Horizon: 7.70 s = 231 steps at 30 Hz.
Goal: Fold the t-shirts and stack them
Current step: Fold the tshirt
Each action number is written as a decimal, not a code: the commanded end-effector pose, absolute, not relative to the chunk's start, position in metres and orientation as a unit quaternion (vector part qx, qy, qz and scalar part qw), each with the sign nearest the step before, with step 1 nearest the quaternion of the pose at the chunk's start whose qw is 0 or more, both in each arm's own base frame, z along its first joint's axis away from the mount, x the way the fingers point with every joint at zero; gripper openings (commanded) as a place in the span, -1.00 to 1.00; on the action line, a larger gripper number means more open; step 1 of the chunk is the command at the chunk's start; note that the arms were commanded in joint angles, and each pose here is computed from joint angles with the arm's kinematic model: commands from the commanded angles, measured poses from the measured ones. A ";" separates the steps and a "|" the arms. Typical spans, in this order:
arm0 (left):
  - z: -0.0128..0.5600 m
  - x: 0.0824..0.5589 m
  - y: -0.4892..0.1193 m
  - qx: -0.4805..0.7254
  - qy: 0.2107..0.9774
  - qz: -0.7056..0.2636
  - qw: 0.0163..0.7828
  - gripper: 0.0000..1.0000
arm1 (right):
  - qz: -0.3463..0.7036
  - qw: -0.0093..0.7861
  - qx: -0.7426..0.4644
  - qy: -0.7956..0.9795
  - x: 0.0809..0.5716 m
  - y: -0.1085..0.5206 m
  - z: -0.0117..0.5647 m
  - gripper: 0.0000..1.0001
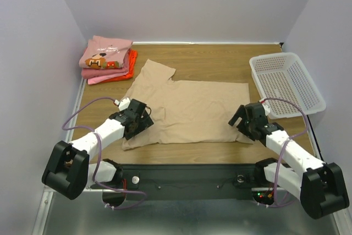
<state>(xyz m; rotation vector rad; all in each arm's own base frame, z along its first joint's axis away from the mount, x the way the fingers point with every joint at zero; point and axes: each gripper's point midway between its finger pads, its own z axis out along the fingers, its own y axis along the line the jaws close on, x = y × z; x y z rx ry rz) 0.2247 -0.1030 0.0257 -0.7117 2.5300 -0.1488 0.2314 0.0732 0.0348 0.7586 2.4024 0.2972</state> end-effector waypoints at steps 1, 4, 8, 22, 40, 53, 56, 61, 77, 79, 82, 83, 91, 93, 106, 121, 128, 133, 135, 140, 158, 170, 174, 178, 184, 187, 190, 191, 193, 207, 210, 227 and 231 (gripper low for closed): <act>-0.001 0.171 -0.105 -0.265 0.952 -0.040 0.148 0.97 | 0.103 0.233 0.333 0.908 0.192 0.070 0.017 1.00; 0.002 0.169 -0.108 -0.268 0.950 -0.050 0.151 0.97 | 0.076 0.222 0.358 0.904 0.175 0.058 0.008 1.00; 0.008 0.167 -0.107 -0.274 0.948 -0.046 0.154 0.97 | 0.091 0.234 0.365 0.896 0.172 0.059 0.014 1.00; 0.076 0.199 -0.065 -0.312 0.914 0.074 0.249 0.97 | 0.089 0.351 0.311 0.879 0.228 0.052 0.099 1.00; 0.208 0.436 -0.134 -0.162 0.875 0.032 0.455 0.97 | 0.017 0.405 0.238 0.883 0.329 0.053 0.161 1.00; 0.160 0.615 -0.122 -0.130 0.874 0.045 0.466 0.96 | -0.040 0.385 0.232 0.892 0.368 0.050 0.137 1.00; 0.149 0.637 -0.124 -0.115 0.866 0.042 0.485 0.96 | -0.041 0.373 0.229 0.898 0.368 0.051 0.128 1.00; 0.124 0.648 -0.128 -0.102 0.865 0.041 0.490 0.96 | -0.042 0.353 0.214 0.910 0.363 0.054 0.113 1.00; 0.040 0.632 -0.122 -0.119 0.902 0.054 0.411 0.05 | -0.047 0.356 0.214 0.909 0.358 0.051 0.114 1.00; 0.036 0.631 -0.120 -0.119 0.905 0.056 0.405 -0.19 | -0.050 0.357 0.215 0.908 0.358 0.049 0.114 1.00; 0.031 0.622 -0.113 -0.126 0.911 0.067 0.387 -0.19 | -0.050 0.358 0.215 0.907 0.358 0.049 0.115 1.00; 0.028 0.617 -0.108 -0.127 0.915 0.073 0.375 -0.18 | -0.049 0.358 0.217 0.907 0.358 0.049 0.115 1.00; 0.040 0.616 -0.085 -0.148 0.914 0.077 0.370 -0.08 | -0.048 0.354 0.216 0.909 0.357 0.050 0.112 1.00; 0.047 0.619 -0.082 -0.152 0.911 0.073 0.377 -0.08 | -0.050 0.355 0.217 0.908 0.357 0.049 0.112 1.00; 0.016 0.604 -0.121 -0.120 0.939 -0.038 0.321 -0.06 | -0.051 0.350 0.217 0.910 0.357 0.050 0.109 1.00; 0.018 0.589 -0.130 -0.079 0.945 -0.005 0.319 -0.03 | -0.055 0.347 0.216 0.911 0.358 0.049 0.106 1.00; 0.015 0.580 -0.125 -0.075 0.950 0.013 0.303 -0.03 | -0.054 0.347 0.216 0.911 0.357 0.050 0.106 1.00; 0.015 0.574 -0.135 -0.056 0.953 0.008 0.299 -0.05 | -0.053 0.344 0.216 0.912 0.357 0.050 0.103 1.00; 0.014 0.572 -0.137 -0.053 0.953 0.008 0.298 -0.21 | -0.054 0.345 0.216 0.912 0.357 0.050 0.104 1.00; 0.015 0.571 -0.139 -0.045 0.954 0.005 0.296 -1.00 | -0.055 0.347 0.217 0.911 0.356 0.049 0.106 1.00; 0.106 0.550 -0.148 -0.047 0.919 -0.034 0.389 -1.00 | -0.098 0.367 0.291 0.878 0.422 0.040 0.102 1.00; 0.127 0.509 -0.158 -0.031 0.908 -0.037 0.417 -1.00 | -0.181 0.371 0.340 0.845 0.451 0.005 0.078 0.79; 0.126 0.496 -0.159 -0.027 0.906 -0.040 0.420 -1.00 | -0.198 0.372 0.349 0.837 0.453 -0.005 0.075 0.71; 0.127 0.486 -0.154 -0.036 0.905 -0.037 0.421 -1.00 | -0.216 0.371 0.347 0.834 0.457 -0.012 0.071 0.62; 0.126 0.475 -0.156 -0.038 0.905 -0.046 0.422 -1.00 | -0.231 0.361 0.347 0.834 0.462 -0.016 0.055 0.62; 0.124 0.473 -0.154 -0.041 0.905 -0.043 0.421 -1.00 | -0.232 0.352 0.346 0.838 0.462 -0.014 0.044 0.59; 0.124 0.470 -0.150 -0.043 0.905 -0.035 0.421 -1.00 | -0.233 0.347 0.348 0.839 0.457 -0.015 0.040 0.41; 0.124 0.469 -0.149 -0.045 0.905 -0.033 0.421 -1.00 | -0.230 0.345 0.349 0.840 0.455 -0.014 0.039 0.34; 0.126 0.469 -0.147 -0.048 0.904 -0.030 0.424 -1.00 | -0.227 0.340 0.349 0.844 0.451 -0.013 0.036 0.18; 0.134 0.455 -0.136 -0.066 0.901 -0.021 0.429 -1.00 | -0.228 0.329 0.359 0.843 0.422 -0.018 0.035 -0.37; 0.137 0.449 -0.133 -0.071 0.899 -0.018 0.431 -1.00 | -0.235 0.328 0.357 0.842 0.425 -0.018 0.031 -0.63; 0.155 0.381 -0.118 -0.125 0.889 -0.058 0.436 -1.00 | -0.198 0.356 0.347 0.845 0.393 -0.015 0.078 -0.99; 0.146 0.358 -0.114 -0.142 0.890 -0.067 0.428 -1.00 | -0.185 0.355 0.346 0.848 0.381 -0.013 0.081 -0.99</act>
